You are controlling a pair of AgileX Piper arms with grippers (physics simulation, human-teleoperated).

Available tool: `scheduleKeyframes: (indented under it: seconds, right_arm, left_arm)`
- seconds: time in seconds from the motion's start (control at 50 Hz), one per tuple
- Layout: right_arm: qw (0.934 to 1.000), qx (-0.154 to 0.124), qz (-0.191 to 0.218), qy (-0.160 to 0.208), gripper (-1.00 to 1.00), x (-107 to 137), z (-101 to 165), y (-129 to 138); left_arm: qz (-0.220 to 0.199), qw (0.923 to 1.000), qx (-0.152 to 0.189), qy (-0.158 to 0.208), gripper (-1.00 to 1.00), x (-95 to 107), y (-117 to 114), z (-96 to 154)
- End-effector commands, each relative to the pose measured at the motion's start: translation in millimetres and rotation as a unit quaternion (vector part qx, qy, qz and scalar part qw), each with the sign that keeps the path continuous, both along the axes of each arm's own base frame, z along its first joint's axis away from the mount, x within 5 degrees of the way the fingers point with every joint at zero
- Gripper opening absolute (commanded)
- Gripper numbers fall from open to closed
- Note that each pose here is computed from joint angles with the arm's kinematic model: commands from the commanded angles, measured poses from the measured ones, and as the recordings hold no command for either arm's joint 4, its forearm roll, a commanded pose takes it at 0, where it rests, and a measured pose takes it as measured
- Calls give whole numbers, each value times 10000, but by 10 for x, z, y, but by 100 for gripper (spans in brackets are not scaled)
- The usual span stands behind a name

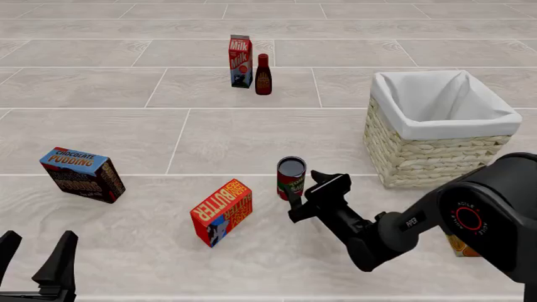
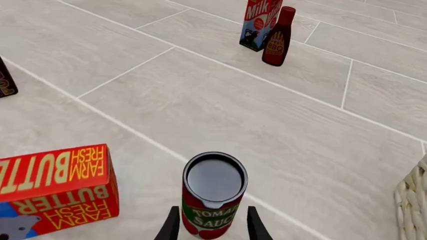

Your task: Pick the tomato sauce and place it in the basket.

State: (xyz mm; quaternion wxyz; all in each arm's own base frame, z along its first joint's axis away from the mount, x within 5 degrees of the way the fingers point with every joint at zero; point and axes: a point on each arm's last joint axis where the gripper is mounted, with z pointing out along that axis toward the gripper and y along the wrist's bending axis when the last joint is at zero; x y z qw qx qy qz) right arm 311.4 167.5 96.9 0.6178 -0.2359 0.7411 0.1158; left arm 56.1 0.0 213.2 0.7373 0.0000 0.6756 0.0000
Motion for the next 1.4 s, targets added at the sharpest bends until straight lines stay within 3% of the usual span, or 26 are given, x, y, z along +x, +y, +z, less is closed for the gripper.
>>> scheduleKeyframes:
  seconds: [0.02, 1.4]
  right_arm:
    - [10000, 4, -9, 7, 100, 27, -4, 8]
    - [9999, 60, -12, 121, 100, 93, -105, 61]
  left_arm:
    - [0, 10000, 0, 0, 100, 0, 0, 0]
    - [0, 10000, 0, 0, 100, 0, 0, 0]
